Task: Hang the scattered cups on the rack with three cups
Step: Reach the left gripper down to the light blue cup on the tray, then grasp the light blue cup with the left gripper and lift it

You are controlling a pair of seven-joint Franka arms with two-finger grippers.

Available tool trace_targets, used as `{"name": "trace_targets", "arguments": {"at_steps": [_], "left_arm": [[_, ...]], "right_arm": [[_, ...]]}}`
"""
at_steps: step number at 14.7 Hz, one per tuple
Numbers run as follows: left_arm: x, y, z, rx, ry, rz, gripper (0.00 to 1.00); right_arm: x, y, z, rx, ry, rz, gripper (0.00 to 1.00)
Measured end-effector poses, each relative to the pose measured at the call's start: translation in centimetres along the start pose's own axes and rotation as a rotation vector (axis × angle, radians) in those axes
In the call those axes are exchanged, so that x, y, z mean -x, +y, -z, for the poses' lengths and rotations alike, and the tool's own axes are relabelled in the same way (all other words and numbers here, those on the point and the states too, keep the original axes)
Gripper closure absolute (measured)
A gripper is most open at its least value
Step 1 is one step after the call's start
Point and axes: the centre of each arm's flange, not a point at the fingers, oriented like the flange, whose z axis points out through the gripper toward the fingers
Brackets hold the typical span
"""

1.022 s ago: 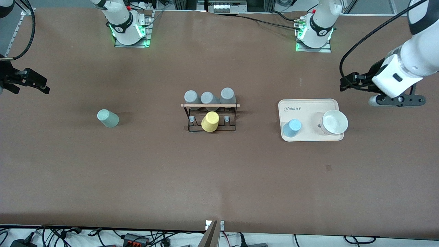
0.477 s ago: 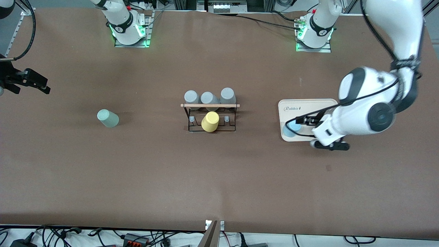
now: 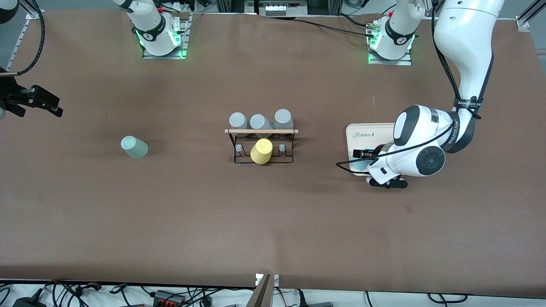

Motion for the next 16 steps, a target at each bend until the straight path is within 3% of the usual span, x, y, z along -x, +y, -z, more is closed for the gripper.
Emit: {"name": "trace_targets", "arguments": {"at_steps": [12,14,16], "left_arm": [[-0.9,-0.4,-2.8,-0.007,0.014,0.003,0.00],[-1.0,-0.5,-2.8,-0.018,0.015,-0.001,0.06],[-1.0,-0.7,-2.8,-0.044,0.019,-0.012,0.27]], "right_arm": [[0.1,0.1,-0.1,0.000,-0.006,-0.001,0.00],[0.1,0.1,-0.1,0.000,-0.007,-0.002,0.00],[0.1,0.2,-0.1,0.000,-0.007,-0.003,0.00]]}}
